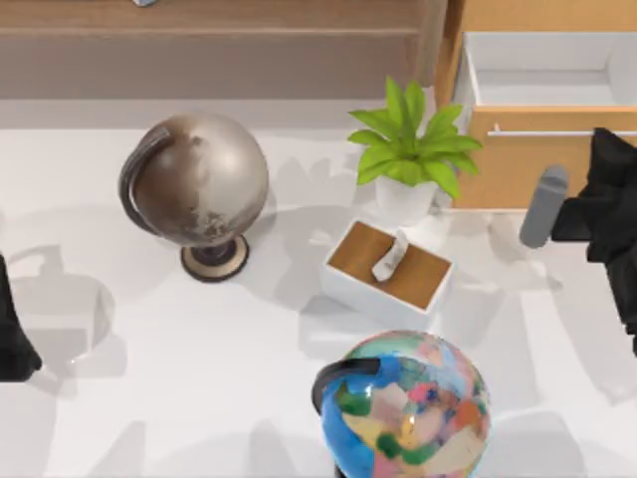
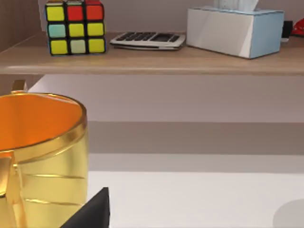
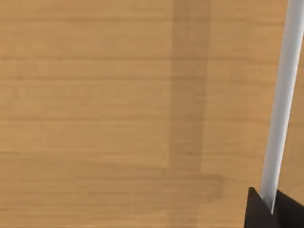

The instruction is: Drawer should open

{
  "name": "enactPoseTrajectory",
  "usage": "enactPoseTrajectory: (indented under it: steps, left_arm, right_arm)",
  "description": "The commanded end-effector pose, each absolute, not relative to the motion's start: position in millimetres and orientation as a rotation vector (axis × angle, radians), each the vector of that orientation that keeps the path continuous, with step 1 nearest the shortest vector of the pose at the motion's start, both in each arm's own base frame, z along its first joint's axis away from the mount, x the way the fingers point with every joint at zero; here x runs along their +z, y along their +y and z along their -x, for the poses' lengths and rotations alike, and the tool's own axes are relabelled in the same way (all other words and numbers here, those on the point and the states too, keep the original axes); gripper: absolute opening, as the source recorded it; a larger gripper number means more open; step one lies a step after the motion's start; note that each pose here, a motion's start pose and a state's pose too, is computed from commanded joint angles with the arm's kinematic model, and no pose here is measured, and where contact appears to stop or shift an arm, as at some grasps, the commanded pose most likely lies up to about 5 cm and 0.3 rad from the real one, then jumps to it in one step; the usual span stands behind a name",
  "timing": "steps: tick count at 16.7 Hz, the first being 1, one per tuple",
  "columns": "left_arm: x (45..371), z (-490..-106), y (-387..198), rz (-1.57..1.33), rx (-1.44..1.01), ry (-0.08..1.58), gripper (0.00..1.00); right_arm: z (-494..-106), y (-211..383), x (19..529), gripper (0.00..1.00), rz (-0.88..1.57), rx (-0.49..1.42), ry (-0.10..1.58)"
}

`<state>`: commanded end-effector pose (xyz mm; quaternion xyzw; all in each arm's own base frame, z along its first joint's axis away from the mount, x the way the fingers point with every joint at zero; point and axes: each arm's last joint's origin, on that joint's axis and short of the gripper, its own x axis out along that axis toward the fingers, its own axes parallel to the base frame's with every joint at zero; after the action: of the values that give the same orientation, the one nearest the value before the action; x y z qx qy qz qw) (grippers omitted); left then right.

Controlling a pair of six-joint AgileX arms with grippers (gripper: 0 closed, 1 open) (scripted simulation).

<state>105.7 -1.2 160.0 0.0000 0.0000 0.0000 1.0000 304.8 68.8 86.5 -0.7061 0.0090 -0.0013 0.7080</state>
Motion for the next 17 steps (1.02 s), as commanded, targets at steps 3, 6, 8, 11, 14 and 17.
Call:
enactPoseTrajectory:
  steps: [3,6,8,11,14,17]
  left_arm:
    - [160.0,-105.7,-1.2,0.0,0.0,0.0,1.0]
    - [160.0,-105.7,-1.2,0.0,0.0,0.0,1.0]
    - [160.0,-105.7,-1.2,0.0,0.0,0.0,1.0]
    - [160.0,-105.7,-1.2,0.0,0.0,0.0,1.0]
    - [160.0,-105.7,-1.2,0.0,0.0,0.0,1.0]
    - [160.0,-105.7,-1.2,0.0,0.0,0.0,1.0]
  right_arm:
    - [-306.2,68.5,86.4,0.0,1.569,-0.003,0.02]
    - [-297.8,70.1,87.1,0.0,1.568,-0.005,0.012]
    - [-283.7,70.9,86.7,0.0,1.568,-0.005,0.01]
    - [-258.8,70.2,85.7,0.0,1.571,-0.002,0.018]
    - [-243.3,69.2,86.4,0.0,1.569,-0.003,0.02]
    - [-242.9,69.2,86.4,0.0,1.569,-0.003,0.02]
